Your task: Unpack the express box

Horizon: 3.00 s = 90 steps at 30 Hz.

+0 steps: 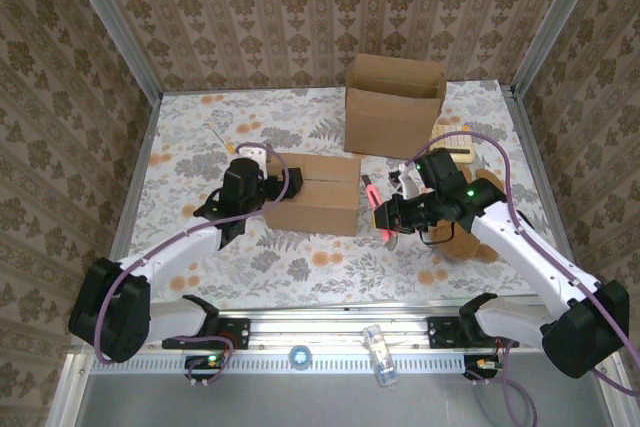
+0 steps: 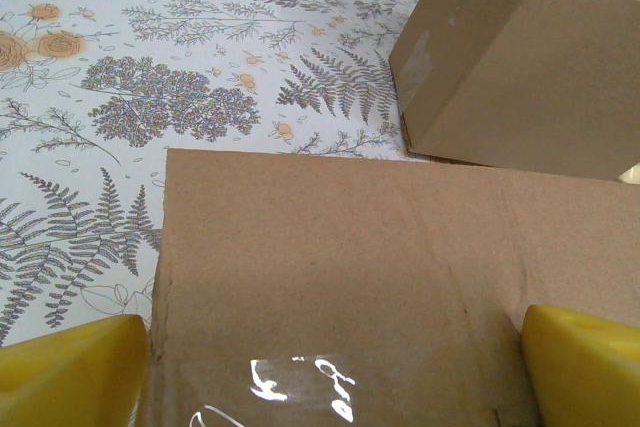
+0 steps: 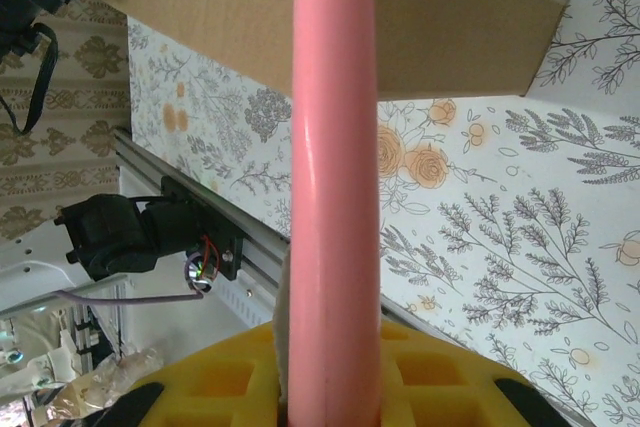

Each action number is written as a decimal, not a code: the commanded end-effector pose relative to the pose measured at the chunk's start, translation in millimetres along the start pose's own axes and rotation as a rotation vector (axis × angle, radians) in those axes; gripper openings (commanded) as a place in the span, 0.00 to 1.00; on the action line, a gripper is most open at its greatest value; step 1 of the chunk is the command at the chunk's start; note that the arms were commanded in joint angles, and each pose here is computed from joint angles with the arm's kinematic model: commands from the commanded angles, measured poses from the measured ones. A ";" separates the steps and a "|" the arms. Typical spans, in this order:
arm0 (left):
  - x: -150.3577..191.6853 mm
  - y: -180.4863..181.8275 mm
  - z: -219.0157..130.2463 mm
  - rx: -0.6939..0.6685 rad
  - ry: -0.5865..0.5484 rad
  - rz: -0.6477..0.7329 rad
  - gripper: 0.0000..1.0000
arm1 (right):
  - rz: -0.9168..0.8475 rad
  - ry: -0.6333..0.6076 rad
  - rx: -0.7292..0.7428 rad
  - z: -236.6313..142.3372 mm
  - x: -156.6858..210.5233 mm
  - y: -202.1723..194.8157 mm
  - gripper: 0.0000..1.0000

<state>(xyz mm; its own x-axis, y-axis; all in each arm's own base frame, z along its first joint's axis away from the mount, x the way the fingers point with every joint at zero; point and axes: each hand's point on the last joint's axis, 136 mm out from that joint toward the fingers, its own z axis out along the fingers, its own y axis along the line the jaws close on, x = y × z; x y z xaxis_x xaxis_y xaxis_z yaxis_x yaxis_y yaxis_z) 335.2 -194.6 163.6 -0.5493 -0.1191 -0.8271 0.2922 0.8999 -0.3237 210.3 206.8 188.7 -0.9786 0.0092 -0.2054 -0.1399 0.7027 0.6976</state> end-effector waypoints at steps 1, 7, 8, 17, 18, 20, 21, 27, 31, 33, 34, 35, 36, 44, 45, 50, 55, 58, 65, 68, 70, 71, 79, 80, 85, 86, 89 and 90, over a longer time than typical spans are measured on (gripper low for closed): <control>56.7 29.8 4.2 -0.102 0.199 0.045 0.95 | -0.022 0.000 -0.027 -5.3 -6.0 8.9 0.00; 56.6 30.3 3.9 -0.103 0.200 0.046 0.95 | -0.021 -0.001 -0.029 -3.7 -10.1 8.0 0.00; 56.7 30.3 3.9 -0.103 0.200 0.046 0.95 | -0.022 -0.001 -0.030 -3.5 -10.8 8.3 0.00; 55.0 29.6 3.4 -0.101 0.197 0.045 0.95 | -0.015 0.009 -0.030 2.4 -12.6 5.6 0.00; 54.8 30.0 3.4 -0.102 0.197 0.046 0.95 | -0.014 0.008 -0.030 2.8 -13.2 5.2 0.00; 55.2 30.2 3.1 -0.102 0.198 0.047 0.95 | -0.013 0.010 -0.028 4.1 -13.3 4.3 0.00; 55.7 30.3 3.0 -0.102 0.199 0.047 0.95 | -0.013 0.009 -0.029 3.9 -14.0 4.7 0.00; 55.2 30.1 2.7 -0.102 0.198 0.046 0.95 | -0.009 0.011 -0.026 5.5 -15.1 3.7 0.00; 54.9 30.1 2.3 -0.101 0.196 0.047 0.95 | -0.011 0.013 -0.025 6.4 -15.4 3.4 0.00; 54.9 30.1 2.2 -0.102 0.196 0.046 0.95 | -0.010 0.015 -0.023 6.8 -15.7 3.0 0.00; 55.4 30.3 2.0 -0.102 0.197 0.046 0.95 | -0.013 0.013 -0.024 6.8 -16.6 3.6 0.00; 55.2 30.1 2.0 -0.101 0.196 0.044 0.95 | -0.013 0.013 -0.025 7.1 -17.2 3.5 0.00; 55.7 30.4 2.1 -0.102 0.197 0.045 0.95 | -0.013 0.012 -0.024 6.9 -17.6 3.6 0.00; 55.1 30.3 2.1 -0.102 0.197 0.043 0.95 | -0.010 0.019 -0.025 9.9 -18.8 3.0 0.00; 55.1 30.2 2.2 -0.101 0.197 0.045 0.95 | -0.012 0.019 -0.025 9.9 -18.9 3.0 0.00; 56.9 31.0 4.0 -0.103 0.204 0.042 0.95 | -0.005 0.030 -0.036 10.5 -16.2 3.8 0.00; 63.8 33.5 5.9 -0.112 0.227 0.038 0.95 | 0.010 0.055 -0.051 12.4 -7.6 2.3 0.00; 68.8 35.7 5.8 -0.121 0.243 0.035 0.95 | 0.020 0.071 -0.055 13.2 -1.4 0.7 0.00; 74.5 38.9 4.7 -0.133 0.261 0.032 0.95 | 0.030 0.097 -0.061 14.3 10.2 -0.3 0.00; 75.4 39.5 5.0 -0.135 0.264 0.032 0.95 | 0.030 0.105 -0.069 14.8 14.6 1.7 0.00; 76.0 39.7 5.7 -0.136 0.265 0.030 0.95 | 0.030 0.110 -0.074 14.9 17.6 3.3 0.00; 76.8 39.9 5.9 -0.136 0.268 0.030 0.95 | 0.029 0.114 -0.075 15.5 19.7 3.5 0.00; 80.4 40.1 8.2 -0.134 0.276 0.023 0.95 | 0.023 0.124 -0.087 15.8 29.2 9.1 0.00; 80.5 40.1 8.5 -0.134 0.277 0.023 0.95 | 0.023 0.124 -0.089 15.6 30.0 10.0 0.00; 80.7 40.0 8.8 -0.133 0.277 0.022 0.95 | 0.024 0.133 -0.090 17.1 36.1 11.7 0.00; 81.1 40.3 8.9 -0.134 0.278 0.023 0.94 | 0.024 0.133 -0.092 17.1 37.3 12.2 0.00; 81.4 40.5 9.3 -0.134 0.279 0.023 0.95 | 0.028 0.135 -0.088 17.6 41.2 11.5 0.00; 82.2 40.6 9.4 -0.134 0.280 0.022 0.95 | 0.031 0.137 -0.086 18.0 42.7 11.0 0.00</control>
<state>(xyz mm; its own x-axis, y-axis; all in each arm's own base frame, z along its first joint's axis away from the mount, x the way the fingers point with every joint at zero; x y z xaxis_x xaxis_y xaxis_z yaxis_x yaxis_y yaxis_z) 338.5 -194.6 157.7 -0.5646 -0.1131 -0.8176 0.2843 0.9033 -0.3213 195.1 220.9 177.1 -0.9877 -0.0108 -0.1561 -0.1228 0.6713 0.7309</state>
